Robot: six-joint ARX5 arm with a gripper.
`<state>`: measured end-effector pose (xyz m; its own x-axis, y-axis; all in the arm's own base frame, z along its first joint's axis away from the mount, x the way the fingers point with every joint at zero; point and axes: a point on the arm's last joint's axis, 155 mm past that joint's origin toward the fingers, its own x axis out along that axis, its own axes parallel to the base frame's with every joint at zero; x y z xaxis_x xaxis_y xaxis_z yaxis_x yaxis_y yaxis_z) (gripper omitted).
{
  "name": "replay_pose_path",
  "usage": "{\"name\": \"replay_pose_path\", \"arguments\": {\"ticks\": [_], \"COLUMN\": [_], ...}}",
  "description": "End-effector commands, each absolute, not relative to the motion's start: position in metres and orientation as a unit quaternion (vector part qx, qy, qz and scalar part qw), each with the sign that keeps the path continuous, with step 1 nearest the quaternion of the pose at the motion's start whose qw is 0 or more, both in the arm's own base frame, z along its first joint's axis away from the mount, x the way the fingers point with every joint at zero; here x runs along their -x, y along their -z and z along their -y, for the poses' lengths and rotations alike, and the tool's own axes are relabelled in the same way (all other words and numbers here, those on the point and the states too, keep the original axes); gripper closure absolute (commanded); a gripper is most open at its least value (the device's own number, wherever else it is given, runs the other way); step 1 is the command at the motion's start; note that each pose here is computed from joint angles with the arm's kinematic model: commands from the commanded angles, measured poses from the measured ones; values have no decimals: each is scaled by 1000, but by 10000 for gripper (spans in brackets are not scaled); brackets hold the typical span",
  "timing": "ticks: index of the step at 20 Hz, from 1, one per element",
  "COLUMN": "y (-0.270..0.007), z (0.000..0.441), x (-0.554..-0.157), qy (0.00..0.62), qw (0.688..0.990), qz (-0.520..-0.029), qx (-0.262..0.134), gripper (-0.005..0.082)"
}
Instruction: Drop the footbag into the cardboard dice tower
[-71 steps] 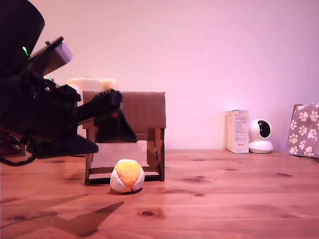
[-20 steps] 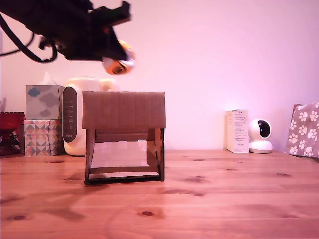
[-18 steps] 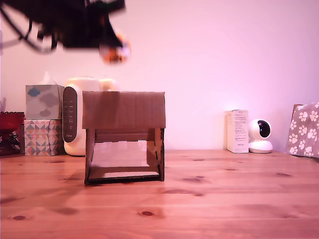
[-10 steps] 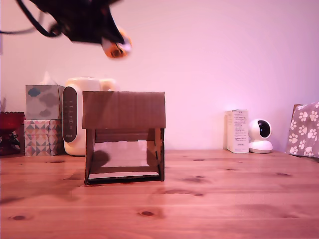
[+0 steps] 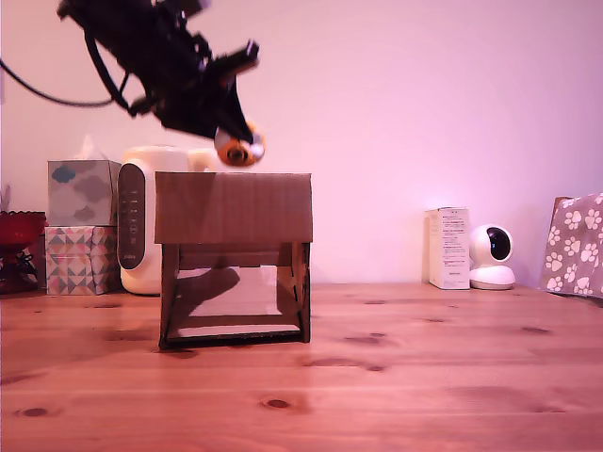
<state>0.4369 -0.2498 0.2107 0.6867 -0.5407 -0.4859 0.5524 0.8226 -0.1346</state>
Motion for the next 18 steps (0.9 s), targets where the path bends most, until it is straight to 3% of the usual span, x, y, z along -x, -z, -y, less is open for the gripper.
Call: {"name": "replay_pose_path", "arguments": {"ticks": [1, 2, 4, 5, 7, 9, 10, 14, 18], "y": [-212, -214, -220, -222, -225, -225, -224, -219, -235], "z": [252, 252, 253, 253, 252, 249, 246, 237, 236], "x": [-438, -439, -440, -440, -437, -431, -427, -406, -387], "qy": [304, 305, 305, 305, 306, 306, 306, 304, 323], "qw": [918, 919, 920, 919, 917, 910, 906, 893, 887], "qz": [-253, -249, -246, -247, -256, -276, -290, -329, -326], "qx": [-21, -23, -23, -24, -29, -41, -47, -55, -53], "gripper": [604, 512, 247, 164, 159, 200, 263, 758, 788]}}
